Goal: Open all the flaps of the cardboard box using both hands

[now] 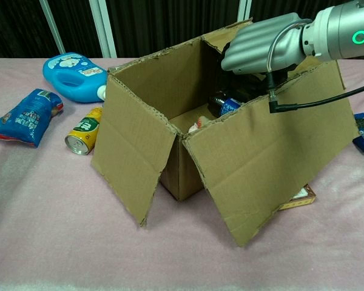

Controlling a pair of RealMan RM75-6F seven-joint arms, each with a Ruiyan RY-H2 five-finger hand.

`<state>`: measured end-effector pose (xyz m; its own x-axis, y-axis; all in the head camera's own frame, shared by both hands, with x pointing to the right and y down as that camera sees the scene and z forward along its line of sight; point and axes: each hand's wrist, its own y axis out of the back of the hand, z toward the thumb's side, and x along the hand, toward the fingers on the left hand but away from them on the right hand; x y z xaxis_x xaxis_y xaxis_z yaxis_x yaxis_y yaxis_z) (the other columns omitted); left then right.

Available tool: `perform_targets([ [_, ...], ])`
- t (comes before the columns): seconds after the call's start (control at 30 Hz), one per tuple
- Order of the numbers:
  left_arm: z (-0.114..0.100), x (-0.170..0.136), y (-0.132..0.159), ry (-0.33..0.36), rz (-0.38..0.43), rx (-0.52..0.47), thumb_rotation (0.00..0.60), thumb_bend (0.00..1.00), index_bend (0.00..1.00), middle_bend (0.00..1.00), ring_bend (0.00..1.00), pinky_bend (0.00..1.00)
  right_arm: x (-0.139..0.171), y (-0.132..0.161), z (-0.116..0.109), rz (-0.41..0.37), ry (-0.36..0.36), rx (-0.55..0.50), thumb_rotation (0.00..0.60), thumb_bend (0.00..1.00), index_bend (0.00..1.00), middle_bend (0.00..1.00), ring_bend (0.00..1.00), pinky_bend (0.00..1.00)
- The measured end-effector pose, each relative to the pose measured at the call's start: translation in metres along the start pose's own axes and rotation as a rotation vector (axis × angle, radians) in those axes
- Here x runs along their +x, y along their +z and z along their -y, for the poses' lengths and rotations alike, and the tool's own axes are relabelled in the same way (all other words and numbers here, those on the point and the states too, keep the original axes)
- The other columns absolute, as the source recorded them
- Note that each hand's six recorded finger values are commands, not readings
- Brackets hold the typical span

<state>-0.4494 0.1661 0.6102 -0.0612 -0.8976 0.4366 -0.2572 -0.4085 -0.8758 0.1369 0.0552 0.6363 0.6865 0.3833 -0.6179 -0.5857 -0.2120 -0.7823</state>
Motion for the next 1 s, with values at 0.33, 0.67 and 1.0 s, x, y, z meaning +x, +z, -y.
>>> perform_targets([
  [0.33,0.0,-0.001,0.001,-0.003,0.001,-0.008,0.6,0.24,0.0,0.0,0.0,0.0,0.012,-0.016,-0.017,0.047,-0.014,0.074,0.6,0.94,0.58,0.44,0.26,0.23],
  [0.67,-0.001,-0.002,0.001,-0.004,0.002,-0.014,0.6,0.24,0.0,0.0,0.0,0.0,0.022,-0.029,-0.023,0.094,0.01,0.109,0.6,0.94,0.58,0.44,0.26,0.23],
  [1.0,0.0,-0.002,0.001,-0.008,0.001,-0.016,0.6,0.24,0.0,0.0,0.0,0.0,0.034,-0.056,-0.031,0.182,0.026,0.134,0.6,0.94,0.58,0.44,0.25,0.23],
])
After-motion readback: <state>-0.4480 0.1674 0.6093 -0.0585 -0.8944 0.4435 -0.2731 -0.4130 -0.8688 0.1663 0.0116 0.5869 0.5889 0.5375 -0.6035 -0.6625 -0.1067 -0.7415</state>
